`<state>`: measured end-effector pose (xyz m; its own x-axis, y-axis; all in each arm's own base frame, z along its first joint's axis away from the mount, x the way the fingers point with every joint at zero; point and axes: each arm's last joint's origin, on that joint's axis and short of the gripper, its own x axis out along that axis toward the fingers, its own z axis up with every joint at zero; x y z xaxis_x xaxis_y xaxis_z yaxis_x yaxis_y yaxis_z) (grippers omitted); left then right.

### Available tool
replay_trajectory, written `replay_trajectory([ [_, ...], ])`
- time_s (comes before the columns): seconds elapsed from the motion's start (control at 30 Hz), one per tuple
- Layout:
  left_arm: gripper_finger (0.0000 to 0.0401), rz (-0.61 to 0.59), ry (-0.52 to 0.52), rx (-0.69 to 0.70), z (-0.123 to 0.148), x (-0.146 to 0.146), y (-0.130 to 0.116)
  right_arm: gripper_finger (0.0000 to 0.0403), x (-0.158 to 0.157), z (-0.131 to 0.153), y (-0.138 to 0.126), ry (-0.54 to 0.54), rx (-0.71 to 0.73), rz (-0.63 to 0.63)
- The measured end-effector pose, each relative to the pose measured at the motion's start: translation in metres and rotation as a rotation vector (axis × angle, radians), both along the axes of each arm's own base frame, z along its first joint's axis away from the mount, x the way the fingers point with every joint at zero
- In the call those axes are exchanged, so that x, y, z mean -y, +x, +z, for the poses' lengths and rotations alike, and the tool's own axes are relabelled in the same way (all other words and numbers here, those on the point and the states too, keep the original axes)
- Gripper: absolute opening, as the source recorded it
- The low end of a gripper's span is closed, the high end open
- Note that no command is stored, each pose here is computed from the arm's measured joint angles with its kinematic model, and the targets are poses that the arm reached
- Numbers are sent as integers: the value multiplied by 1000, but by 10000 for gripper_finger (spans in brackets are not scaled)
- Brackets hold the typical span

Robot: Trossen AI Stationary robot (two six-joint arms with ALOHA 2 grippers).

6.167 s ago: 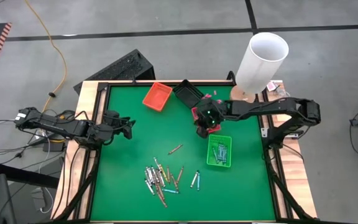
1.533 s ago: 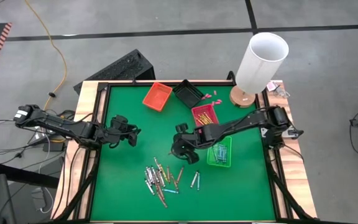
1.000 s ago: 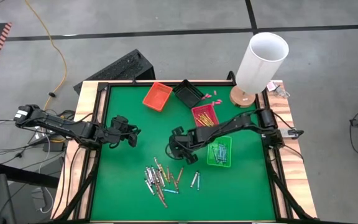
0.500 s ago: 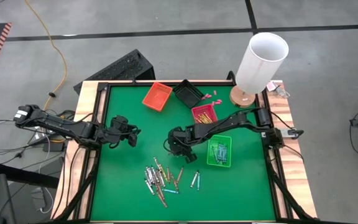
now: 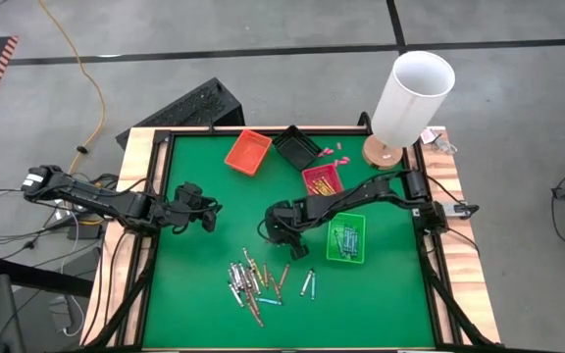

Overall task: Sort crayons
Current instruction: Put the brown crayon into the black bin

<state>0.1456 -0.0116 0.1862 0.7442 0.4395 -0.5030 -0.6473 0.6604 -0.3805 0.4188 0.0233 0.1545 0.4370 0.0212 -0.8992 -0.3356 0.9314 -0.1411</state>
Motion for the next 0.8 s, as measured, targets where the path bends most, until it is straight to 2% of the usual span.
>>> replay_trajectory([
  [0.1,180,0,0,0,0,0,0,7,0,-1,0,8,-3,-16],
  [0.47,180,-1,3,-1,0,0,0,2,0,0,0,26,6,-55],
  [0.8,180,1,0,1,0,0,0,1,2,12,-1,43,48,-79],
])
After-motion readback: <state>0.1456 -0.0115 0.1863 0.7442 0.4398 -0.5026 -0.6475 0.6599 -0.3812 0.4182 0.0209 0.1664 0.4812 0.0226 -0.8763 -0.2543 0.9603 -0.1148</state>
